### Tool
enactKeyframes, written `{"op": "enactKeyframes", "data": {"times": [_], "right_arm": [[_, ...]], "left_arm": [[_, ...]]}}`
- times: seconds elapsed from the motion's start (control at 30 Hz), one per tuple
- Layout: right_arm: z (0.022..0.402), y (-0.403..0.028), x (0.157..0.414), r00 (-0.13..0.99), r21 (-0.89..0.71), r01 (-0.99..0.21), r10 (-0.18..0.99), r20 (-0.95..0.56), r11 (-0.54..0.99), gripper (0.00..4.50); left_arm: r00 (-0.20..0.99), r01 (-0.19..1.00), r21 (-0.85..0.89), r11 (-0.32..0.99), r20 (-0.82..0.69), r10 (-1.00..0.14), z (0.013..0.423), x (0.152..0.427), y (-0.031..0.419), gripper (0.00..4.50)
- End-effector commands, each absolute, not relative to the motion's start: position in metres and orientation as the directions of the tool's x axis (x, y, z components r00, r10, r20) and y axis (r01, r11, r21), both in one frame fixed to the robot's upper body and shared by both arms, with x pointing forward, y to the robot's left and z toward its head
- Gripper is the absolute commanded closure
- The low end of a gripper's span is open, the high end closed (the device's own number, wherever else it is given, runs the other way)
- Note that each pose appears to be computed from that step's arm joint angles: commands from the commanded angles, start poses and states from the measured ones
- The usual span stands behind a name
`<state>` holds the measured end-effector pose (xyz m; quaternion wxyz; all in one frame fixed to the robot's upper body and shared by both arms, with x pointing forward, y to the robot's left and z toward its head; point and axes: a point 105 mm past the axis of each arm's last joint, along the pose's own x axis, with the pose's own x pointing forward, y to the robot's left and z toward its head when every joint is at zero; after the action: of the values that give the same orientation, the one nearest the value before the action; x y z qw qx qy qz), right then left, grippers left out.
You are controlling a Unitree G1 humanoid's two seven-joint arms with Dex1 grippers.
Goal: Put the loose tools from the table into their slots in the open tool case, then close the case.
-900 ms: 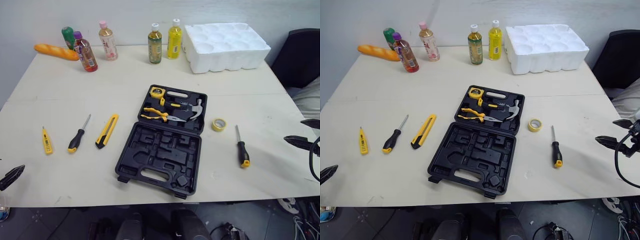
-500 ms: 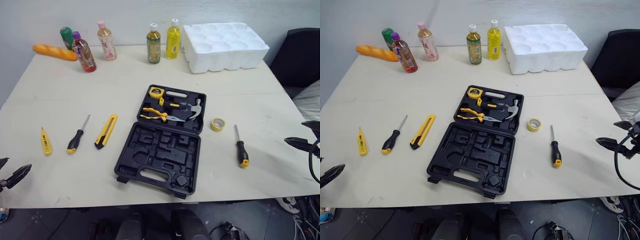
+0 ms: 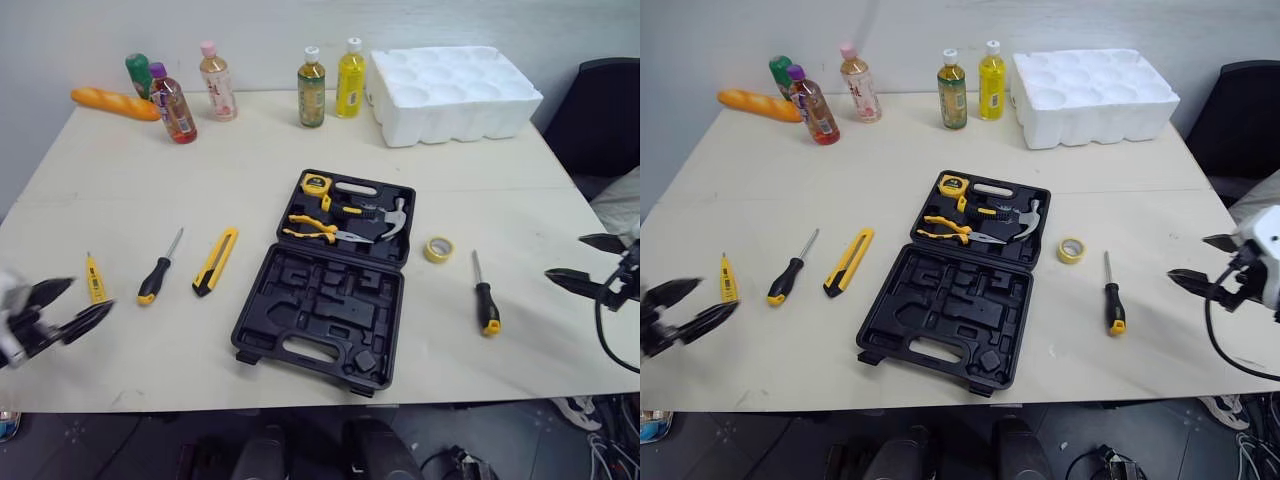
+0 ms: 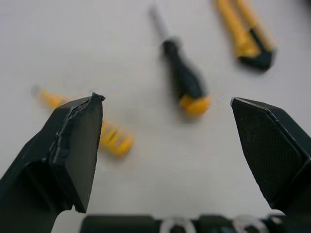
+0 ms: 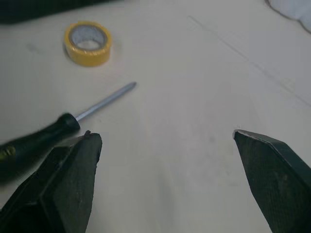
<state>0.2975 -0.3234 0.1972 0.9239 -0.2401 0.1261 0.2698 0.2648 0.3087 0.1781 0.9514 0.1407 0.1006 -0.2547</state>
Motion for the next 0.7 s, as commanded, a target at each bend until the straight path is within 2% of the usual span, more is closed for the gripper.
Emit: {"op": "enactKeyframes", "data": {"times": [0.03,0.17,0.33,0.43,0.5,0.53,0.57,0.6,0.67,0.7], "right_arm": [[0.21,-0.29,0.299,0.813,-0.388,-0.581,0.488,-0.317,0.716,0.0],[0.198,-0.249,0.309,0.792,-0.363,-0.609,0.514,-0.33,0.705,0.0],[0.181,-0.226,0.32,0.783,-0.357,-0.617,0.504,-0.364,0.701,0.0],[0.172,-0.215,0.326,0.777,-0.358,-0.625,0.506,-0.374,0.694,0.0],[0.167,-0.209,0.328,0.769,-0.358,-0.634,0.508,-0.387,0.686,0.52],[0.164,-0.208,0.328,0.765,-0.359,-0.638,0.508,-0.396,0.681,0.91],[0.162,-0.207,0.328,0.762,-0.359,-0.641,0.507,-0.402,0.678,1.21],[0.159,-0.206,0.328,0.758,-0.361,-0.645,0.504,-0.413,0.673,1.83],[0.154,-0.206,0.327,0.753,-0.367,-0.65,0.497,-0.431,0.665,2.67],[0.15,-0.205,0.327,0.748,-0.383,-0.656,0.494,-0.442,0.65,3.23]], "left_arm": [[0.807,0.584,0.26,0.769,-0.293,-0.513,0.188,0.283,0.27,0.08],[0.756,0.652,0.27,0.709,-0.313,-0.575,0.188,0.32,0.228,0.08],[0.723,0.686,0.306,0.66,-0.385,-0.573,0.175,0.357,0.207,0.08],[0.714,0.694,0.312,0.649,-0.412,-0.566,0.164,0.38,0.196,0.88],[0.696,0.713,0.323,0.623,-0.433,-0.572,0.157,0.388,0.189,1.78],[0.691,0.718,0.322,0.618,-0.437,-0.576,0.154,0.391,0.187,2.31],[0.688,0.72,0.32,0.615,-0.438,-0.578,0.153,0.393,0.185,2.61],[0.685,0.725,0.326,0.607,-0.437,-0.583,0.152,0.396,0.183,3.08],[0.678,0.732,0.334,0.594,-0.437,-0.591,0.15,0.4,0.179,3.93],[0.674,0.737,0.328,0.591,-0.433,-0.599,0.15,0.402,0.175,4.39]]}}
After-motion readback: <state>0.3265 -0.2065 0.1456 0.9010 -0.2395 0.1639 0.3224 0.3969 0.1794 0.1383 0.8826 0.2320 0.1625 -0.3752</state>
